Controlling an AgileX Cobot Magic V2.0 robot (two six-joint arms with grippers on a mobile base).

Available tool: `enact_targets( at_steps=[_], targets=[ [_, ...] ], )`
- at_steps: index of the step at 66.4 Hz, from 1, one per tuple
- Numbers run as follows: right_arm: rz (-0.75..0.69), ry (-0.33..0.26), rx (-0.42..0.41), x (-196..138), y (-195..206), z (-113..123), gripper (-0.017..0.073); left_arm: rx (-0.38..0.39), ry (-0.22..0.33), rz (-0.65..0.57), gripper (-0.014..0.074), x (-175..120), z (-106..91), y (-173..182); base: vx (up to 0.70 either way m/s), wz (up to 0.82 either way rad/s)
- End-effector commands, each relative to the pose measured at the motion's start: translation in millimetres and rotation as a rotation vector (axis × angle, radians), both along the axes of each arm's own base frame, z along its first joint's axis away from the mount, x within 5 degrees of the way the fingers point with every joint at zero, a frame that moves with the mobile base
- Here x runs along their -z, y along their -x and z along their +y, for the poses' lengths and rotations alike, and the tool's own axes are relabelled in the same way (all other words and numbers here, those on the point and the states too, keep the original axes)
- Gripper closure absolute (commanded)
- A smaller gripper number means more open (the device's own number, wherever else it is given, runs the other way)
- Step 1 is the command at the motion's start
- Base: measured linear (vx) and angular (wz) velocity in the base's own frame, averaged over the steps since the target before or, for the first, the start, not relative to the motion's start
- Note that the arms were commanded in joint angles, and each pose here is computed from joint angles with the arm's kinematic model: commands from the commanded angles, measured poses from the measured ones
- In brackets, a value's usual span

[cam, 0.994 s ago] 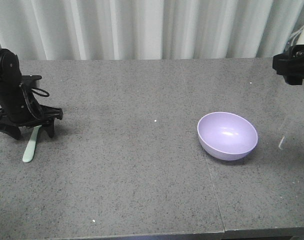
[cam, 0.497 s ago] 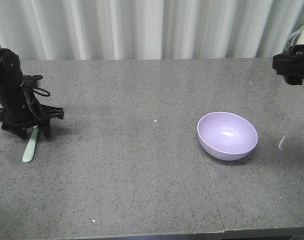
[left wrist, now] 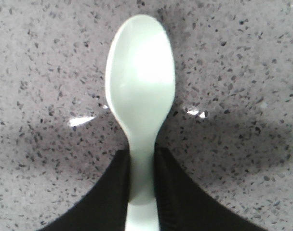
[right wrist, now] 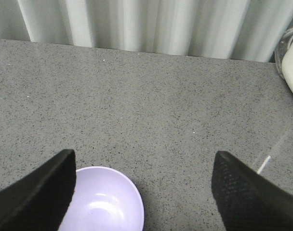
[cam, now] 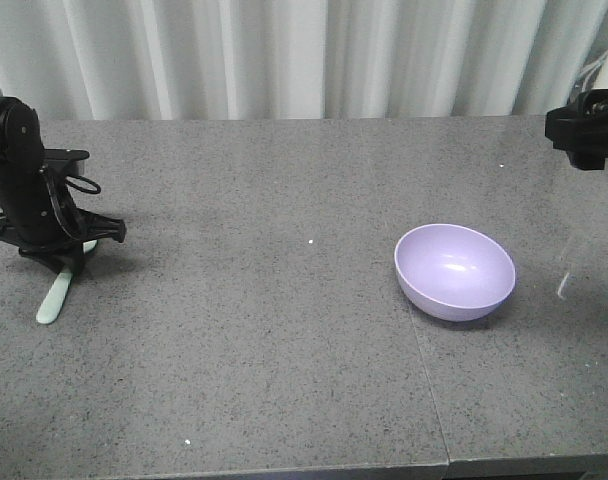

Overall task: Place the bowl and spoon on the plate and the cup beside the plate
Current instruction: 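Close the left gripper on the spoon handle and lift it, then lower the right gripper onto the rim of the lilac bowl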

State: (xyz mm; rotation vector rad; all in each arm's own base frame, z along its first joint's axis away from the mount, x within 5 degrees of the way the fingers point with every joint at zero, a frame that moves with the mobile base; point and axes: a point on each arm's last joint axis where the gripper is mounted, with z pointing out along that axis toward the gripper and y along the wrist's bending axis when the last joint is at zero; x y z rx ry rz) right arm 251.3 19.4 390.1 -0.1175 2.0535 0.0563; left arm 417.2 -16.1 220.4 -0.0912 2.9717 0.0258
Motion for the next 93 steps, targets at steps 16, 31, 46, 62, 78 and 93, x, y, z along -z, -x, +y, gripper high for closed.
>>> enact_targets(
  at_steps=[16, 31, 46, 62, 78, 93],
  targets=[
    [-0.138, 0.007, 0.001, -23.5, 3.5, -0.7, -0.0010, 0.024, 0.022, -0.728, 0.0601, -179.6, 2.1, 49.0, 0.00, 0.00],
    [-0.138, 0.007, 0.001, -23.5, 3.5, -0.7, -0.0010, 0.046, 0.017, -1.145, 0.0601, -288.3, 6.3, 148.7, 0.00, 0.00],
    [-0.147, 0.006, 0.002, -24.3, 3.2, -0.7, -0.0010, 0.095, -0.038, -1.349, 0.0600, -332.9, 9.9, 230.4, 0.00, 0.00],
    [-0.164, -0.002, 0.009, -25.8, 2.6, -1.2, -0.0010, 0.099, -0.036, -1.336, 0.0600, -305.7, 9.8, 235.7, 0.00, 0.00],
    [-0.091, 0.018, 0.046, -8.1, -16.0, -3.7, -0.0010, 0.136, -0.004, -1.318, 0.0600, -293.2, 1.5, 231.2, 0.00, 0.00],
    [0.062, 0.030, 0.082, -2.0, -48.5, -4.5, -0.0010, 0.142, 0.002, -1.322, 0.0600, -293.6, 0.0, 231.3, 0.00, 0.00]
  ],
)
